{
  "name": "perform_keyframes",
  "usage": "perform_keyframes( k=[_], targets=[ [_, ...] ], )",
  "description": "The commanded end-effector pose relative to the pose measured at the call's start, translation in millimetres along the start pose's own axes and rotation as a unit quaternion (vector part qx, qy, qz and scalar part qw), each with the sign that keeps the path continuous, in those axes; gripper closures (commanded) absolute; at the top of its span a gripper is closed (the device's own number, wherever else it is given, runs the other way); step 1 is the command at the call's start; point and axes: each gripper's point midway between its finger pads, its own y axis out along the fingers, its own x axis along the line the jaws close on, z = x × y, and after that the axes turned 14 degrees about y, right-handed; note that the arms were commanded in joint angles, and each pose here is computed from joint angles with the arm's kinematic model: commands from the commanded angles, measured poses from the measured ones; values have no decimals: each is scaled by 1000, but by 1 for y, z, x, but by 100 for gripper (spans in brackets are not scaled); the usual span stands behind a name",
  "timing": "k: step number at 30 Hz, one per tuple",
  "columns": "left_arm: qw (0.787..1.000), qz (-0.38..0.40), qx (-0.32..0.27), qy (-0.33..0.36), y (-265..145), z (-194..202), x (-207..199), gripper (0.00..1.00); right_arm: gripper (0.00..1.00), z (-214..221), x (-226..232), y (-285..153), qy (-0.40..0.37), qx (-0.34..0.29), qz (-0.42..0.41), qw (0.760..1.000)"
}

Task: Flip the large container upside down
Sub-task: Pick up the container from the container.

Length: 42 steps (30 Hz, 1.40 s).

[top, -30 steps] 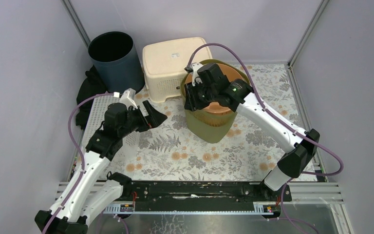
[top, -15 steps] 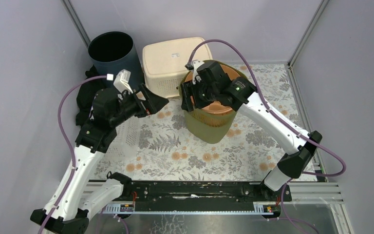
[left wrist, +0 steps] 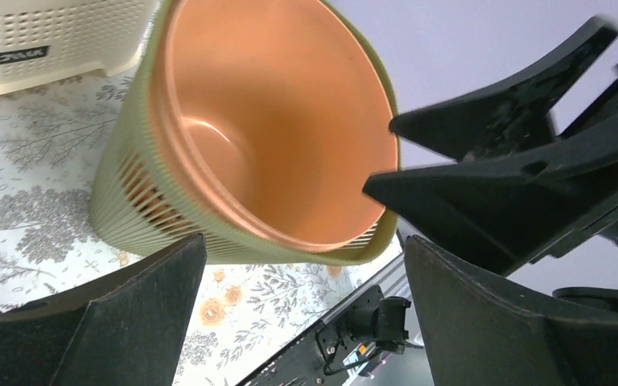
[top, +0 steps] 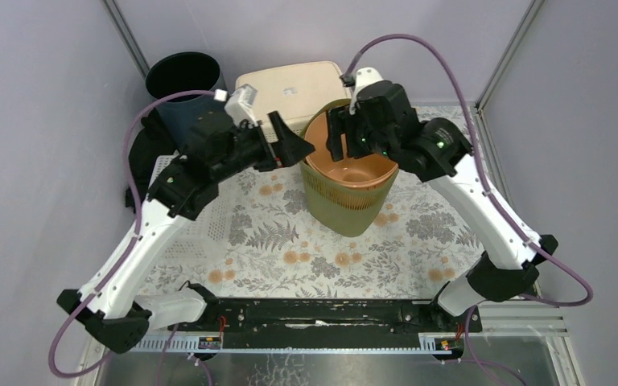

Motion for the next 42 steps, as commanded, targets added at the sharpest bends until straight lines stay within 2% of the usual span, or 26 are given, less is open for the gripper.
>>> perform_keyframes(
  k=[1, 7, 15, 23, 42],
  targets=[
    [997, -57, 9, 47, 17, -5, -5, 0, 29, -44, -45, -31, 14, -65, 87, 994],
    [986, -128, 46, 99, 39, 7, -4, 0, 38, -55, -101, -28, 50, -56, 154, 985],
    [975, -173, 71, 120, 60, 20, 6, 0, 42, -46, -135, -6, 53, -22, 199, 978],
    [969, -194, 81, 128, 72, 27, 14, 0, 45, -36, -159, 8, 56, 2, 228, 972],
    [954, -238, 107, 150, 88, 39, 33, 0, 47, -15, -179, 22, 64, 34, 228, 971]
  ],
)
